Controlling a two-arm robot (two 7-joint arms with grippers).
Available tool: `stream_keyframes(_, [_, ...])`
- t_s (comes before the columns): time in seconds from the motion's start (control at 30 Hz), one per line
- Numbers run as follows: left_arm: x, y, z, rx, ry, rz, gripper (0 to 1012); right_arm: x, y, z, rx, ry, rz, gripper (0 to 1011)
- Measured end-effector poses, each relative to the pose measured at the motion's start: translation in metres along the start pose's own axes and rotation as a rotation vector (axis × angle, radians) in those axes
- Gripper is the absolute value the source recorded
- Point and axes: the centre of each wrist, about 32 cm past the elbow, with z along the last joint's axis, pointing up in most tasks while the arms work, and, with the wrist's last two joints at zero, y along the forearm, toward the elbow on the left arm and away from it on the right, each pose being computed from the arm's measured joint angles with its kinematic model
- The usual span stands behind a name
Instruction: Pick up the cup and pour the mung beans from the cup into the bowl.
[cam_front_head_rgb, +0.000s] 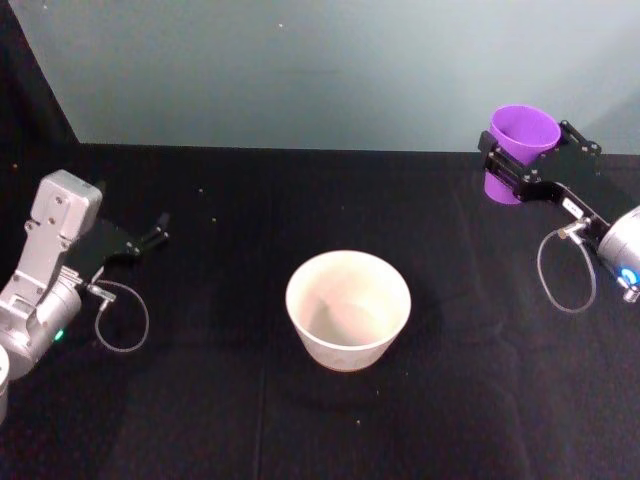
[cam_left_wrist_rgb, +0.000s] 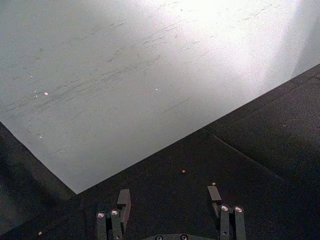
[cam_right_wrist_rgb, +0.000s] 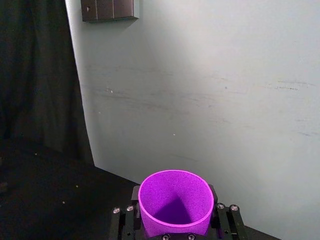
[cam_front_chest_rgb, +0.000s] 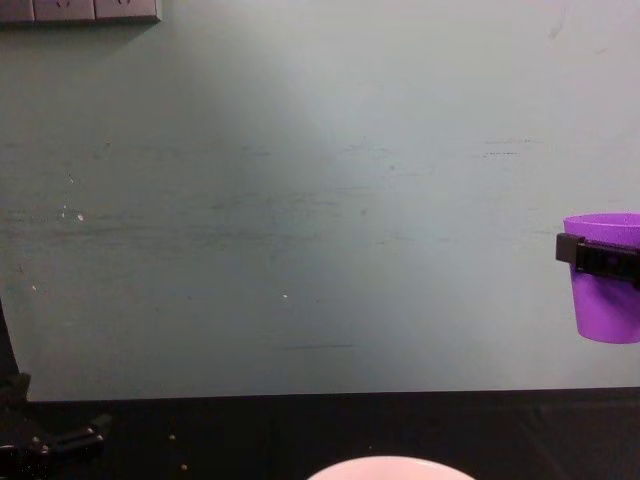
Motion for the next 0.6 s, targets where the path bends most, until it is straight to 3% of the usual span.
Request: stream_keyframes(0.6, [0.0000,0.0000,0.0000,0.000,0.000,0.000,1000,0.0000,0.0000,0.0000,0.000,0.000,0.000,749])
